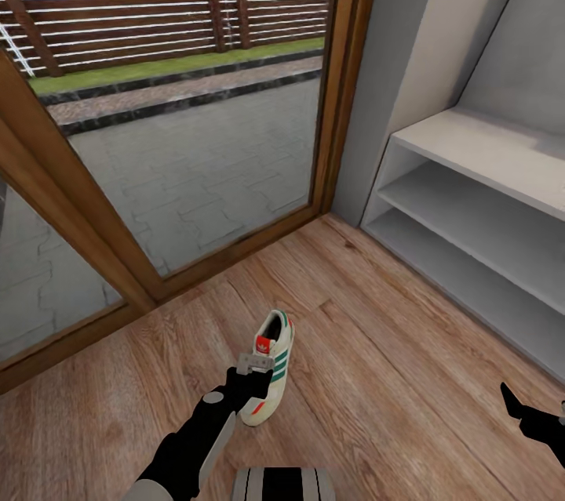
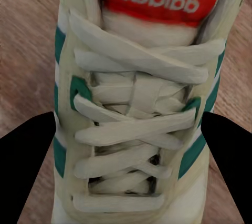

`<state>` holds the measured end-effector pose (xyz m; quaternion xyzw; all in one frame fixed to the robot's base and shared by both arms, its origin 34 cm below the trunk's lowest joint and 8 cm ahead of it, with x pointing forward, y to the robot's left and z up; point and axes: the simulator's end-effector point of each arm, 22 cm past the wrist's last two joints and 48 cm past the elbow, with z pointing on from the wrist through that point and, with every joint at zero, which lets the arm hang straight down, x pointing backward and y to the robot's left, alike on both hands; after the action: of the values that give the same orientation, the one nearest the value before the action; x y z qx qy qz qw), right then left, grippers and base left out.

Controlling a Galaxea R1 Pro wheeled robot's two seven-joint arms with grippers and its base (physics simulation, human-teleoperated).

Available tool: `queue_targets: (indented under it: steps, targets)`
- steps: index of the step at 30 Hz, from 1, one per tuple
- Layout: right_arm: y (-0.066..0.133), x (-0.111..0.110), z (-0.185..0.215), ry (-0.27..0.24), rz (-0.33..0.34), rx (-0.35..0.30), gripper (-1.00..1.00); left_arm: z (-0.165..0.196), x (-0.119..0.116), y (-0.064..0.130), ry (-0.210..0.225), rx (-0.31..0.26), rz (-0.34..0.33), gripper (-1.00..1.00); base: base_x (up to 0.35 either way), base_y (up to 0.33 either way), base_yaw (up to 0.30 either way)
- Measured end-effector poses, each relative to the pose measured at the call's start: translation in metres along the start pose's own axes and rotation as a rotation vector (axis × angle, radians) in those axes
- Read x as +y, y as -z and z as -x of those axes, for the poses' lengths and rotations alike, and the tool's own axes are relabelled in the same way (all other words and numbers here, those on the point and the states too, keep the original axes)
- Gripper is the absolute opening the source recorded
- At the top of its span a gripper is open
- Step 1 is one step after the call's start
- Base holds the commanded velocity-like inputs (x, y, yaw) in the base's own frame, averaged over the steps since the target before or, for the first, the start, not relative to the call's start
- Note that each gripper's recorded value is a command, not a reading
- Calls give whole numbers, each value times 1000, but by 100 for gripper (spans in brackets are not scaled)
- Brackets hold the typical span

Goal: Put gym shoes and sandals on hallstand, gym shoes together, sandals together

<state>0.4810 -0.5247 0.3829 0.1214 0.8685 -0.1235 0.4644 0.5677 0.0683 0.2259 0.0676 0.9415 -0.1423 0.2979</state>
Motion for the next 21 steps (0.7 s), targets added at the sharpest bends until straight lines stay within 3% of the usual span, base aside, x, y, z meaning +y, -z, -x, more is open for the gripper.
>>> queue_targets:
  steps: [14, 21]
  targets:
    - [0, 2, 0, 3, 4, 0, 100, -2, 19, 2, 39, 2, 8, -100, 0, 0, -8]
    - [0, 3, -1, 2, 6, 0, 100, -6, 37, 7, 36, 6, -27, -100, 0, 0, -147]
